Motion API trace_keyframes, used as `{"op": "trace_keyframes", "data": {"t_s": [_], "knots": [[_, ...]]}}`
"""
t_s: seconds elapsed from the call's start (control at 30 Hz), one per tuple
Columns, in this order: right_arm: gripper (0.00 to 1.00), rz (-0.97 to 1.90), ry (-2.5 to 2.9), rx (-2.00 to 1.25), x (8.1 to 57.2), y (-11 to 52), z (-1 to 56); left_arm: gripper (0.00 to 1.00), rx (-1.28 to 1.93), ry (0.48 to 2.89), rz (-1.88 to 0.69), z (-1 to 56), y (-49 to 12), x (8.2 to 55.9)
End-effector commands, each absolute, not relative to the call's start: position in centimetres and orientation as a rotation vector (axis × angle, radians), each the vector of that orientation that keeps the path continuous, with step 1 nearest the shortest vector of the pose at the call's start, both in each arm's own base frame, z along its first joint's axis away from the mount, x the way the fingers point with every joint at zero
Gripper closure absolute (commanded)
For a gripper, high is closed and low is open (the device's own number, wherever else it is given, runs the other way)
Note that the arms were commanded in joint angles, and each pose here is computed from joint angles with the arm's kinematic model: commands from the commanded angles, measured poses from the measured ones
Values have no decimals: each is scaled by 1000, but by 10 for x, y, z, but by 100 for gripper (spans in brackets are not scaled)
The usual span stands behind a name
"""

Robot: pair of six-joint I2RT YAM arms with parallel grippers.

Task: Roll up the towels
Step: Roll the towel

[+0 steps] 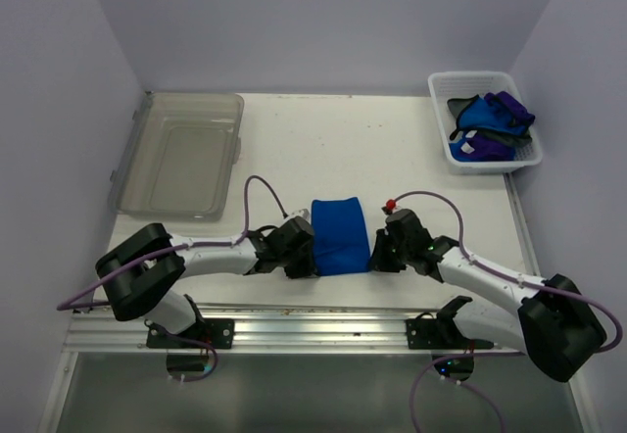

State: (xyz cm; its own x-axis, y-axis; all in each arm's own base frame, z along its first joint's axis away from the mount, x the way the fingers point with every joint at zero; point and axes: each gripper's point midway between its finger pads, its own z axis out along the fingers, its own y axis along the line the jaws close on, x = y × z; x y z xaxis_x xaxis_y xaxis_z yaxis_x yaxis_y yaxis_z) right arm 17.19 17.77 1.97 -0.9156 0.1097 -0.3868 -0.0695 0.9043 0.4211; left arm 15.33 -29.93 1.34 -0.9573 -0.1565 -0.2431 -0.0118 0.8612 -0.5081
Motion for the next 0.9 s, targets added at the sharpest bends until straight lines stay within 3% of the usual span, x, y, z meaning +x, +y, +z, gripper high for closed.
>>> {"op": "trace_keyframes", "data": {"t_s": [0.0,0.1,0.63,0.87], "knots": [[94,628,2613,42,178,180,34,100,-144,2766,-652,12,-289,156],[100,608,2601,48,181,178,41,100,-150,2750,-694,25,-294,157],[100,545,2561,46,207,183,70,100,-188,2718,-789,58,-300,169],[100,529,2552,28,222,191,77,100,-250,2702,-840,73,-305,196]]}}
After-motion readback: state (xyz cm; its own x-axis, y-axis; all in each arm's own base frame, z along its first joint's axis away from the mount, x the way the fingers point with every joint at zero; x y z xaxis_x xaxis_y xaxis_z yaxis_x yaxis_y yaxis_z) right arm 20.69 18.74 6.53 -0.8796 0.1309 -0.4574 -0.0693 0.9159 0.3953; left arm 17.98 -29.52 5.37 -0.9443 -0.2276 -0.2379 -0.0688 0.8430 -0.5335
